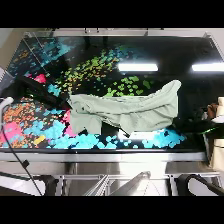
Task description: Fold the shirts.
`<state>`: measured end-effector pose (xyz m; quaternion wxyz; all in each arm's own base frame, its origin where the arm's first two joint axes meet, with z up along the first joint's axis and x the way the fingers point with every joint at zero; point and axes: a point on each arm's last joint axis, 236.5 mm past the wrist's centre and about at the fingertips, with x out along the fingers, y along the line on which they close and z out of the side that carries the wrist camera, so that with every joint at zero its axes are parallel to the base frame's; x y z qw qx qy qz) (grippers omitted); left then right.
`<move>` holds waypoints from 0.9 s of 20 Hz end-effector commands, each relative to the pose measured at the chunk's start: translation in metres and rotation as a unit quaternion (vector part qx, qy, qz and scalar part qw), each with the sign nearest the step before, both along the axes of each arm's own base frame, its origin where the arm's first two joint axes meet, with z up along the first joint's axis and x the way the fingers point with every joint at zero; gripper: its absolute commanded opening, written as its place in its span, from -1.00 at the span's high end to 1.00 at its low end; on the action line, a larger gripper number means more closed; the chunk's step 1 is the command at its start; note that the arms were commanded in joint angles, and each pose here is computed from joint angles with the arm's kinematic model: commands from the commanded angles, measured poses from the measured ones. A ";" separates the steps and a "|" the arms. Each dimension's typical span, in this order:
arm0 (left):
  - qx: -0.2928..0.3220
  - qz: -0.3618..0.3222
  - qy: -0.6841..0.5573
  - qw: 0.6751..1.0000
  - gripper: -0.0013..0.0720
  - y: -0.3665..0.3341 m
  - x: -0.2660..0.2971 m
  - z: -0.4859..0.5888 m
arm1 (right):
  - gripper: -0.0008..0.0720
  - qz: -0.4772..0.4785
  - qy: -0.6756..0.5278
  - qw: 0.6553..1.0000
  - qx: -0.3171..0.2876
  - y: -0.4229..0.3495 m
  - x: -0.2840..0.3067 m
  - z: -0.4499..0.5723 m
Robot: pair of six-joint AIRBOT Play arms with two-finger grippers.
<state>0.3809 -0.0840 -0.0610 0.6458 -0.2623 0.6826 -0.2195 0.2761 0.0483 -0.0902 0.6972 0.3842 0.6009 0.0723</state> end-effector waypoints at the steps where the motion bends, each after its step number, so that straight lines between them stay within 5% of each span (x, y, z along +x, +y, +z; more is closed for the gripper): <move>1: -0.152 -0.042 -0.142 0.977 0.90 -0.025 0.001 0.151 | 0.93 0.055 -0.173 0.981 0.062 0.023 0.036 0.141; 4: -0.173 -0.091 -0.360 0.912 0.90 -0.030 -0.028 0.320 | 0.94 0.031 -0.425 0.904 -0.022 0.003 0.050 0.334; 12: 0.032 -0.013 -0.691 0.722 0.89 -0.037 -0.154 0.552 | 0.94 -0.019 -0.700 0.673 -0.237 0.025 -0.055 0.600; 14: 0.076 0.004 -0.707 0.703 0.89 -0.030 -0.162 0.563 | 0.94 -0.022 -0.706 0.662 -0.250 0.023 -0.056 0.615; 18: 0.032 0.047 -0.641 0.766 0.89 0.009 -0.105 0.523 | 0.94 -0.010 -0.647 0.739 -0.187 -0.011 0.004 0.573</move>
